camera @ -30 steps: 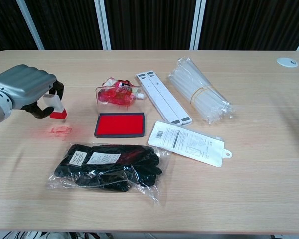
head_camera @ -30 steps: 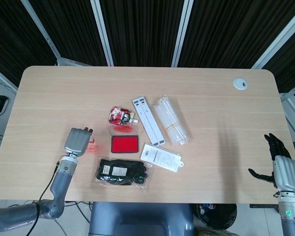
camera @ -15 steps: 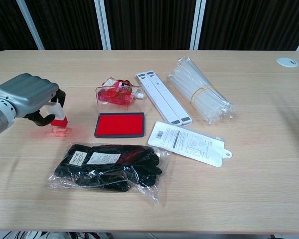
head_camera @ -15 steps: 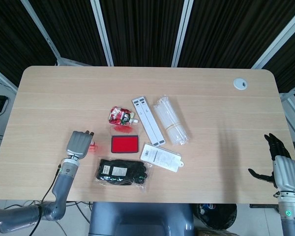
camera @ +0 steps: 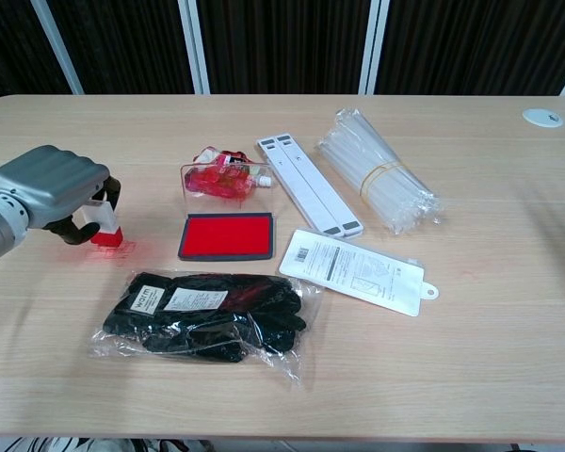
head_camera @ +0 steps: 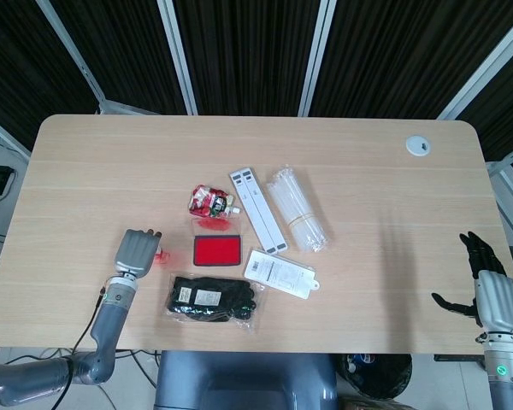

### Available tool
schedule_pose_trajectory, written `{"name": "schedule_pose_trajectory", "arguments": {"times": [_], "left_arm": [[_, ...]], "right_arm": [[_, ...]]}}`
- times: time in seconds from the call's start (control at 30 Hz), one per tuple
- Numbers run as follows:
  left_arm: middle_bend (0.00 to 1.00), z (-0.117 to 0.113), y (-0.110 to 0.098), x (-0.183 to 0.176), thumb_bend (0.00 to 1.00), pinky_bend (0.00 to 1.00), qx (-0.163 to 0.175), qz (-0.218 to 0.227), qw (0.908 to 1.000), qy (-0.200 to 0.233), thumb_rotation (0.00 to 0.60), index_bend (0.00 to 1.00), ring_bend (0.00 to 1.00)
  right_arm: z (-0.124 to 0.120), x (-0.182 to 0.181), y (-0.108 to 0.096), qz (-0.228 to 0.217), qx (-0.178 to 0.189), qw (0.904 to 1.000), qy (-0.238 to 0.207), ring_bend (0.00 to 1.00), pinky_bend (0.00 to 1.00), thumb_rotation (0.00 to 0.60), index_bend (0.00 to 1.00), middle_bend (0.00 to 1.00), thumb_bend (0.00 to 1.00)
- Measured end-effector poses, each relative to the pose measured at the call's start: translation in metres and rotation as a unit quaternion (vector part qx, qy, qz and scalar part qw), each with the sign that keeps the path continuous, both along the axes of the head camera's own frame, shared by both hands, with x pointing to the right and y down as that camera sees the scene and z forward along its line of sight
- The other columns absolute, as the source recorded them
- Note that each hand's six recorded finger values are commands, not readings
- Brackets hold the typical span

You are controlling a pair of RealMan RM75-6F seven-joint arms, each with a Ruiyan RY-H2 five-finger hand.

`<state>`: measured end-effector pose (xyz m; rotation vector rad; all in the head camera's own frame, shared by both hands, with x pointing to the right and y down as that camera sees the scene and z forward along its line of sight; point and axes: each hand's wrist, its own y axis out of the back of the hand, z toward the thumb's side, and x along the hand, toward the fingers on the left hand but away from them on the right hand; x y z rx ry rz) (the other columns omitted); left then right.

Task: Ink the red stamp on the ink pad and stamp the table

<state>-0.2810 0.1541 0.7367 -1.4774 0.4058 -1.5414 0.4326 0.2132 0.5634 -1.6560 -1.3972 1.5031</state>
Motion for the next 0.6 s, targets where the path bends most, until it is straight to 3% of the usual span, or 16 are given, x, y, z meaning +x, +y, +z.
{"name": "schedule_pose_trajectory", "arguments": {"times": [0.6], "left_arm": [[0.59,0.0001,0.0005,-0.0012,0.40,0.63,-0.005,0.006,0.9999,-0.015,0.600,0.56,0.51]], "right_arm": [[-0.0002,-0.0004,-0.0002,0.001,0.001,1.0000,-0.002,0.00,0.16,0.600,0.00,0.00,0.12]]}}
